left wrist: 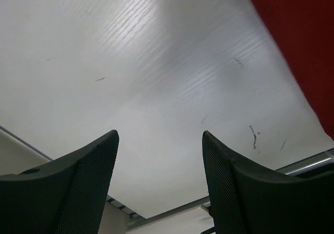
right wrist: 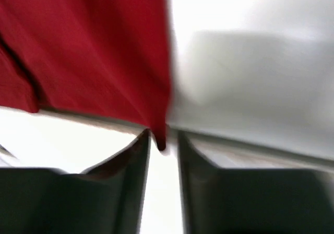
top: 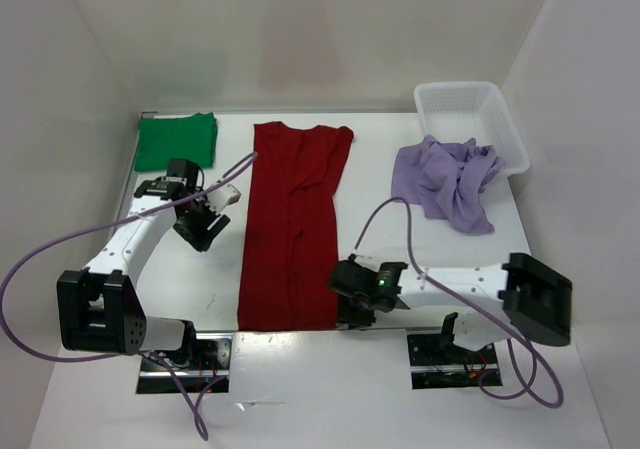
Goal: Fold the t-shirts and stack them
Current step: Rotate the tshirt 90 degrees
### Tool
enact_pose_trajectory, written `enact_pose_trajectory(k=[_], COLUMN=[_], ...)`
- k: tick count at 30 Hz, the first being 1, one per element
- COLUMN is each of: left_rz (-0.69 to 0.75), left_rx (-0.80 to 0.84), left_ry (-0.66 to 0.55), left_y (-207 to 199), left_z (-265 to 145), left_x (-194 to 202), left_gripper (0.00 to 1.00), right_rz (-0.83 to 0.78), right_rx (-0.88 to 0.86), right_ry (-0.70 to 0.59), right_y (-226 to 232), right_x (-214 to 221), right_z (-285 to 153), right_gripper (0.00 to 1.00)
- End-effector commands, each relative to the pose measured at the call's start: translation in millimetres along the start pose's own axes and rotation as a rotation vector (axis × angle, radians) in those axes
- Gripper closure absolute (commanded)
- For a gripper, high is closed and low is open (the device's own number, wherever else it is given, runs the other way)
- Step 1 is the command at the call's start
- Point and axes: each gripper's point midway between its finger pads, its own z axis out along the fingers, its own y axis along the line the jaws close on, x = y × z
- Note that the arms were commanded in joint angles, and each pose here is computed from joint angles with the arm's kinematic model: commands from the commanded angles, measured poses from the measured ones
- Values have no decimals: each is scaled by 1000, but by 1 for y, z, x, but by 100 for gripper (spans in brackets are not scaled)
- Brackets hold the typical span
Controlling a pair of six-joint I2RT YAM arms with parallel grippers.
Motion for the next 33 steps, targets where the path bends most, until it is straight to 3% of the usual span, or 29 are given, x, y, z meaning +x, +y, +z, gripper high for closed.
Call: enact_pose_trajectory(k=[1,2,5,9,10,12,13,15,20,22,26,29,33], left_rz=[48,76,224,537,707,893,1076,1243,1663,1697,1811,1826,1947], left_rx=[35,38,7,-166,-226,-214,-253,-224,-136,-131,-8,204,420], left_ry=[-64,-88,-178,-330,-398,-405,-469,-489,-664,-730,-698,-683,-523], left_y=[-14,-18,-31,-35,-42,-60,-74,-94,-153,-163,-171,-185,-194], left_z=[-9,-13,-33,-69,-88,-78,-89,-82,-71,-77,-65,-61,-38], left_x=[-24,-29,-48,-60,-60,-41,-38,-18,20,17,17,18,21], left_gripper=[27,27,27,24,22,16,13,10,12,14,15,15,15], right_rz=[48,58,64,94,95,121,133,123,101,94,66,42,4], right_rx=[-5,-20,-105,-207,-221,-228,-219,-223,-216,-213,-192,-164,-127], right_ry=[-35,-50,-83,-148,-152,-153,-150,-146,-169,-165,-137,-129,-97], right_y=[-19,-19,-14,-5,-4,-4,-7,-1,7,9,8,7,2], right_x=[0,-2,-6,-18,-18,-23,-27,-30,-43,-47,-47,-52,-60], right_z=[-25,-31,-61,-92,-95,-92,-86,-81,-74,-69,-59,-49,-35], right_gripper=[52,43,35,35,35,35,35,35,35,35,34,34,31])
